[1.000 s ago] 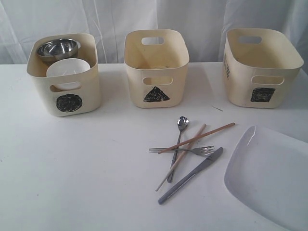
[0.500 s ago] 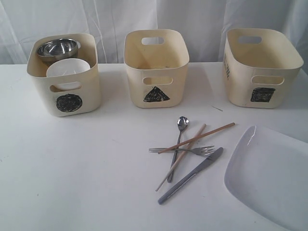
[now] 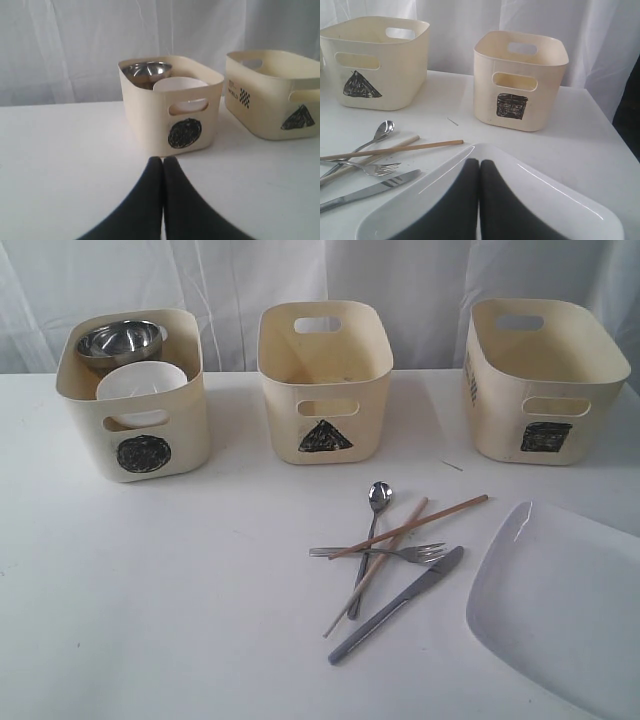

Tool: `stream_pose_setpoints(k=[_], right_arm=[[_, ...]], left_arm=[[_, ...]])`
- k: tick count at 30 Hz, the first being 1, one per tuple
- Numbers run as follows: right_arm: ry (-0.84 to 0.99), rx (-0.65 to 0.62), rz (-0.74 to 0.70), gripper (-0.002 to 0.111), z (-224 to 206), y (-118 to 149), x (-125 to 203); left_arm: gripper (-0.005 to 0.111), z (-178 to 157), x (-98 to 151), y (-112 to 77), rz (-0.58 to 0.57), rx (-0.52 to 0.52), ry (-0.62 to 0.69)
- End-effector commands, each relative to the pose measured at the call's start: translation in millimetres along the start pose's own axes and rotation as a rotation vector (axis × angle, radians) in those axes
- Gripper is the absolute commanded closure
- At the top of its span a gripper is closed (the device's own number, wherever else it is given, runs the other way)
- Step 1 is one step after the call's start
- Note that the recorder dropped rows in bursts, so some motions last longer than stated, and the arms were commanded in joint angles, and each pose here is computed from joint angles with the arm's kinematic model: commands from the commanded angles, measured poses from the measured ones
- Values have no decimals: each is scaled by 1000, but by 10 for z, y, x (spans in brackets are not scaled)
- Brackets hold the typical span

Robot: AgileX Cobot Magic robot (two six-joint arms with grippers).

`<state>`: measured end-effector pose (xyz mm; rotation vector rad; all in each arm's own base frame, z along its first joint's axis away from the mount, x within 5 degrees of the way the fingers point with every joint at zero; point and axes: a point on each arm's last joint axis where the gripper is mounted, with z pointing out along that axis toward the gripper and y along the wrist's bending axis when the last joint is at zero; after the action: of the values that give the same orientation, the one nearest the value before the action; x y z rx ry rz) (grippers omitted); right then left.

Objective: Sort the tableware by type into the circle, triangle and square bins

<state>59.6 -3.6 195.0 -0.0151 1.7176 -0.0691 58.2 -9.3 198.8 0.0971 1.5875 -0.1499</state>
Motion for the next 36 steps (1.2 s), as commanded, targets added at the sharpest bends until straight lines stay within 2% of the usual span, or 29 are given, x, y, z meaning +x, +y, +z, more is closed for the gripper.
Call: stream_pose_setpoints(k=[1,3,18,27,36], right_arm=[[-6,5,3,108,-1,-2,10],[-6,5,5,108,-1,-2,10],[-6,5,5,108,-1,-2,10],[-6,5,5,108,-1,-2,10],[-6,5,5,108,-1,-2,10]], left_arm=[[107,-19,116,-1,-3,1,107],[107,-23,153,-1,-3,1,147],[107,-29,187,-2,-3,2,185],[107,-35,215,-3,158,20,216],[107,-41,242,-3,165,24,247]])
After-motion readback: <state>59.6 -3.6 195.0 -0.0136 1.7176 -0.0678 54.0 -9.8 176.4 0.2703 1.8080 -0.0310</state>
